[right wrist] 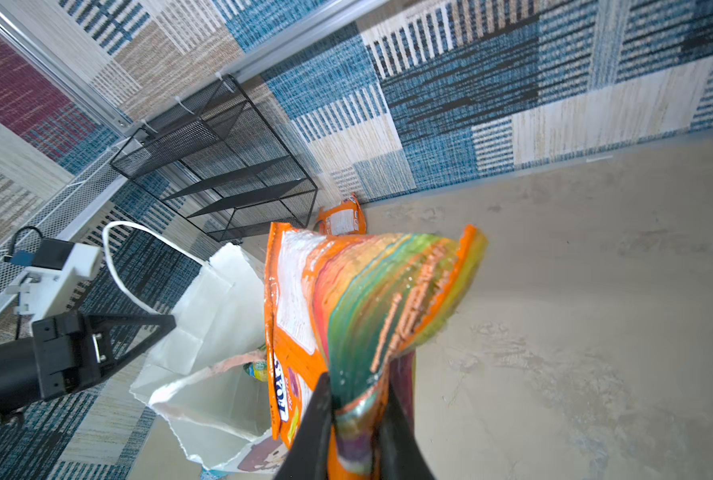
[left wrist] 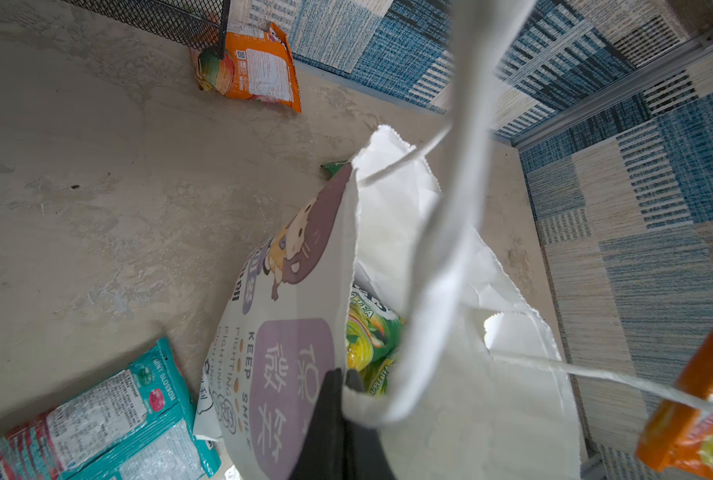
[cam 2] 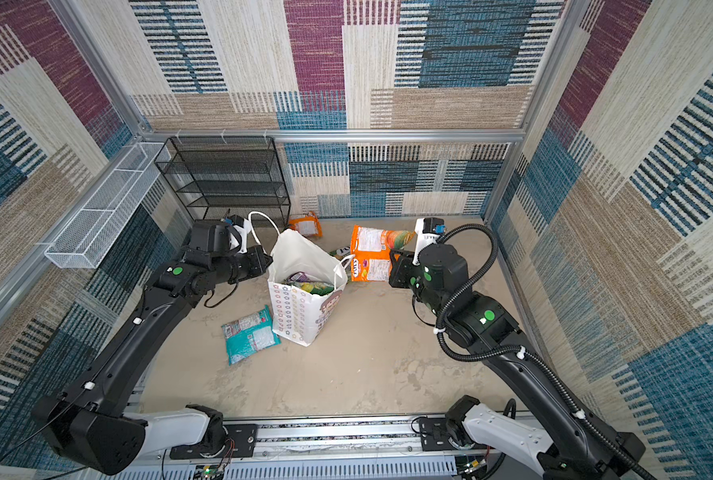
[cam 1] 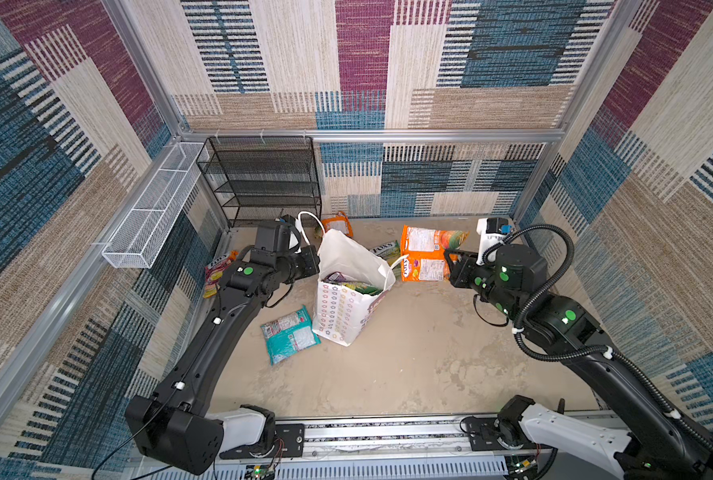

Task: Place the snacks into the paper bag
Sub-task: 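Carry the orange packet with the right gripper over the bag opening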

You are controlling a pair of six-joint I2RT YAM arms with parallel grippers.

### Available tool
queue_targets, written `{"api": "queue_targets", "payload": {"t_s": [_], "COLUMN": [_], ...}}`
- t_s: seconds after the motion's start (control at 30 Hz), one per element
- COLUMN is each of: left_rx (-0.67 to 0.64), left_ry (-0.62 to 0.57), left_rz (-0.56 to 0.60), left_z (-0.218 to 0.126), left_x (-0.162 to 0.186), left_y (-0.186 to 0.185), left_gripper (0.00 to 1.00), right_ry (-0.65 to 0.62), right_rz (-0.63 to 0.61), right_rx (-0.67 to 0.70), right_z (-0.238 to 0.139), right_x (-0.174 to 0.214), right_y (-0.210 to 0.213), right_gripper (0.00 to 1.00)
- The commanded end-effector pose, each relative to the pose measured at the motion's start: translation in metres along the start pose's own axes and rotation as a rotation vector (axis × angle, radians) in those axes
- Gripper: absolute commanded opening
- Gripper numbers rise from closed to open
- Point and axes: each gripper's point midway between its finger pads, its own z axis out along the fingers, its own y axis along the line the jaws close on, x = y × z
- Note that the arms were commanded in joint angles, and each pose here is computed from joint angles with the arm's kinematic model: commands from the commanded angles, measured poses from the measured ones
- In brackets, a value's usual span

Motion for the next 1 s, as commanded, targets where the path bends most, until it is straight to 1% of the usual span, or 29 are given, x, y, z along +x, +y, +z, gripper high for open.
{"api": "queue_targets", "payload": {"t_s": [0.0,0.07,0.2,0.43,0.6,0.7,0.97], "left_rx": [-0.035,-0.043,-0.042,-0.038,-0.042,-0.037,-0.036], "left_ry": [0.007,0.0,-0.006,0.005,0.004,0.005,0.008], "left_rz": [0.022,0.026,0.032,0.035,0.036,0.034,0.034], "left_z": [-0.002,-0.003,-0.004,-0.001,0.0,0.0,0.0], "left_x": [0.002,0.001,0.0,0.001,0.001,0.001,0.002], "left_y": [0.006,0.007,0.007,0.007,0.007,0.006,0.006], "left_gripper": [0.0,0.0,0.0,0.0,0.0,0.0,0.0], "right_ry": [-0.024,-0.01,-0.03,0.003,0.047,0.106,0.213], "right_rz": [-0.062,-0.083,-0.147,-0.241,-0.273,-0.306,-0.37], "right_rx": [-0.128,-0.158,-0.212,-0.253,-0.201,-0.166,-0.119], "right_z": [0.013,0.022,0.034,0.065,0.09,0.108,0.136], "right_x": [-0.023,-0.027,-0.041,-0.048,-0.035,-0.01,0.034], "right_y": [0.038,0.054,0.09,0.129,0.126,0.118,0.109], "right_gripper": [0.05,0.04,0.04,0.05,0.05,0.05,0.05]}}
